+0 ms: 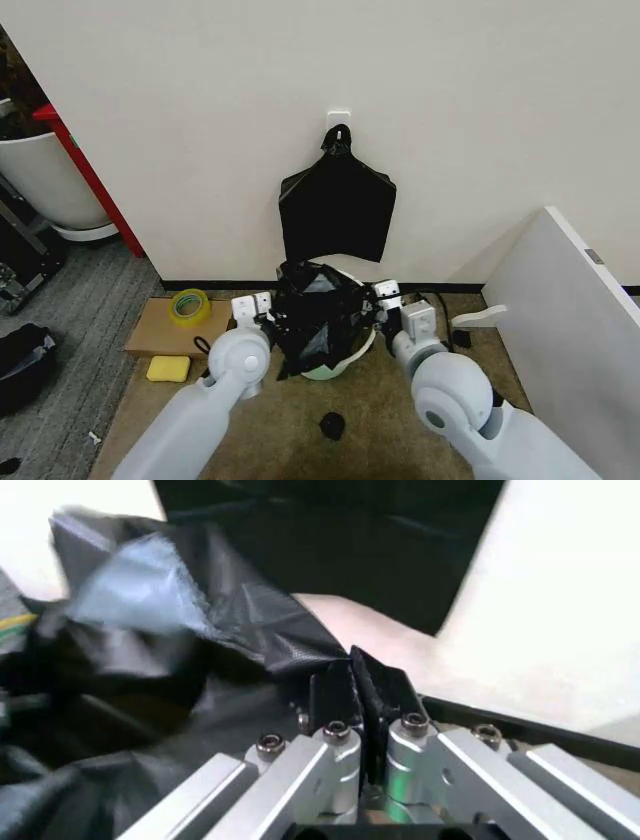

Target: Place the garbage bag over the trash bin.

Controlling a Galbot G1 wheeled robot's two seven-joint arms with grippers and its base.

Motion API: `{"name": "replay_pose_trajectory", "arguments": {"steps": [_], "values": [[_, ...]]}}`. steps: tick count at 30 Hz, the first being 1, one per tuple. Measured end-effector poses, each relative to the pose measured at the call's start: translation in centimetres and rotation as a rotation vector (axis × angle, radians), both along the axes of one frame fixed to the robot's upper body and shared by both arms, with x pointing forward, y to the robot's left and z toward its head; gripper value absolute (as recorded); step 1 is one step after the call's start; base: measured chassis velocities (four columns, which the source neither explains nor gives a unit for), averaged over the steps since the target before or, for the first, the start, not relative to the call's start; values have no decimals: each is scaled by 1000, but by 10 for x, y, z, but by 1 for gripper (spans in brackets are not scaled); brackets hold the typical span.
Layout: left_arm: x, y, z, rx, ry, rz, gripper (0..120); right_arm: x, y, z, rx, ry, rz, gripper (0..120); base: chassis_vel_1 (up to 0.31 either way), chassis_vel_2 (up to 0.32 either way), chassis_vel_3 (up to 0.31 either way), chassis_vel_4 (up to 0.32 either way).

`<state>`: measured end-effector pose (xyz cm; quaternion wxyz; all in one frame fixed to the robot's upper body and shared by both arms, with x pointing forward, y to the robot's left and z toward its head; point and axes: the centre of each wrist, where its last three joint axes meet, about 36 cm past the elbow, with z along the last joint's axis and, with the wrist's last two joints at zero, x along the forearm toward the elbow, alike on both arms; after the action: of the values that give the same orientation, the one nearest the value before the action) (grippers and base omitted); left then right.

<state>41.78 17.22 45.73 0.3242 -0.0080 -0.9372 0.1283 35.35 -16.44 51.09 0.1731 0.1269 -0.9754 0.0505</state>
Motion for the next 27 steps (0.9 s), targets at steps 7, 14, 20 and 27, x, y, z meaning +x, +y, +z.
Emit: {"name": "replay_pose_trajectory", "arguments": {"steps": [7, 14, 20, 27], "values": [[-14, 9, 4, -18, -35, 4, 1, 2, -22, -2, -14, 13, -48, 0, 0, 0, 0, 0], [-29, 15, 5, -22, -40, -10, 1, -3, -31, -5, -14, 42, -53, 0, 0, 0, 0, 0], [-43, 16, 8, -19, -41, -33, 1, -19, -29, 0, 3, 6, 27, 3, 0, 0, 0, 0], [-55, 16, 12, -8, -52, -59, 1, -45, -26, 9, -29, -97, 160, 29, 0, 0, 0, 0]]}}
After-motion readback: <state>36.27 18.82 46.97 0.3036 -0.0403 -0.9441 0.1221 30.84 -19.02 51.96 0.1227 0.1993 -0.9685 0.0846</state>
